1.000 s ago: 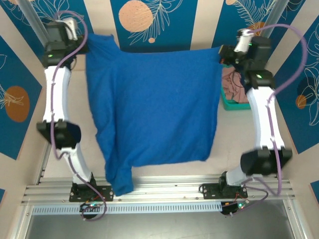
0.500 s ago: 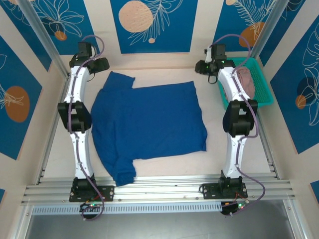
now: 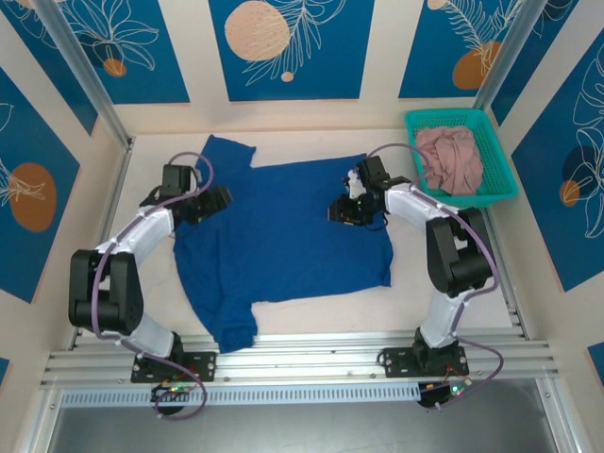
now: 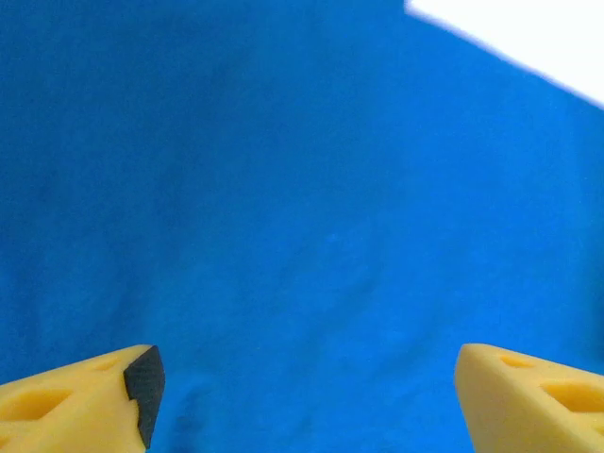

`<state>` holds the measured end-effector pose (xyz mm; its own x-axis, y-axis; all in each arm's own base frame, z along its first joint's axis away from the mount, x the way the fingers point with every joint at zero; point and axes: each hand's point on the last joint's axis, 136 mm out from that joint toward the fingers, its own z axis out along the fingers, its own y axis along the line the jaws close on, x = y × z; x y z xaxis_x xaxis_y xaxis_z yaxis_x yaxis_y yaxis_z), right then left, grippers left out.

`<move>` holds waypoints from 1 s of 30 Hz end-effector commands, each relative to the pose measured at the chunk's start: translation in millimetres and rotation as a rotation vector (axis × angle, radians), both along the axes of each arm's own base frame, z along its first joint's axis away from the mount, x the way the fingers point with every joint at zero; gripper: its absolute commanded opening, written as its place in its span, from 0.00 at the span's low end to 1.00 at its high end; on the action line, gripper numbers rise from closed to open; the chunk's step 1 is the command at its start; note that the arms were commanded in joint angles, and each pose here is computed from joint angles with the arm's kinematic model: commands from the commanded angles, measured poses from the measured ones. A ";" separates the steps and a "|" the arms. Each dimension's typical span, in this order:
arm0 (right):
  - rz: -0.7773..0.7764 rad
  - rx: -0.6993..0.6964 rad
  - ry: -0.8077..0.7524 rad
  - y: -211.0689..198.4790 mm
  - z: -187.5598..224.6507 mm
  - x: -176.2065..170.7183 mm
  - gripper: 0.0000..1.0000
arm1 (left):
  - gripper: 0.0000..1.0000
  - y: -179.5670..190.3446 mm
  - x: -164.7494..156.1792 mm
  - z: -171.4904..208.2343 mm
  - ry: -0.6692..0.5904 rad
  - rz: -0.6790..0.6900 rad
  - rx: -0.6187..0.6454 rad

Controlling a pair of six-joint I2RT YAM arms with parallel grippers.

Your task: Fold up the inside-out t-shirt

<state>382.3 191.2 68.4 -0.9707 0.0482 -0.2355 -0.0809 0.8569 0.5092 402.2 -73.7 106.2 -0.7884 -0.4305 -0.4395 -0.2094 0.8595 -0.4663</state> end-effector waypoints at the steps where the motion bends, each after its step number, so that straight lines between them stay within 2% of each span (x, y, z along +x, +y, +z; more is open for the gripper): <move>1: -0.049 0.034 0.011 -7.1 -5.9 21.0 0.38 | 0.81 15.5 13.3 -10.1 -0.036 0.044 0.055; 8: -0.171 0.015 0.135 -45.4 -39.5 44.0 0.35 | 0.81 14.3 29.7 -57.0 0.073 0.021 0.048; 13: -0.261 0.032 0.148 -70.5 -36.1 72.0 0.32 | 0.81 0.3 51.5 -82.0 0.135 -0.019 0.010; 20: -0.327 -0.030 0.128 -104.7 -29.0 117.3 0.29 | 0.81 -16.4 94.7 -91.5 0.160 -0.066 0.020; 23: -0.319 -0.038 0.085 -110.4 -12.1 133.4 0.29 | 0.81 -18.7 114.0 -77.2 0.134 -0.083 0.025; 26: -0.274 -0.036 0.008 -103.1 19.0 131.7 0.31 | 0.83 -20.8 123.1 -42.1 0.068 -0.101 0.031; 30: -0.162 0.012 -0.119 -62.1 63.9 88.3 0.36 | 0.86 -13.4 107.8 22.9 -0.063 -0.090 0.062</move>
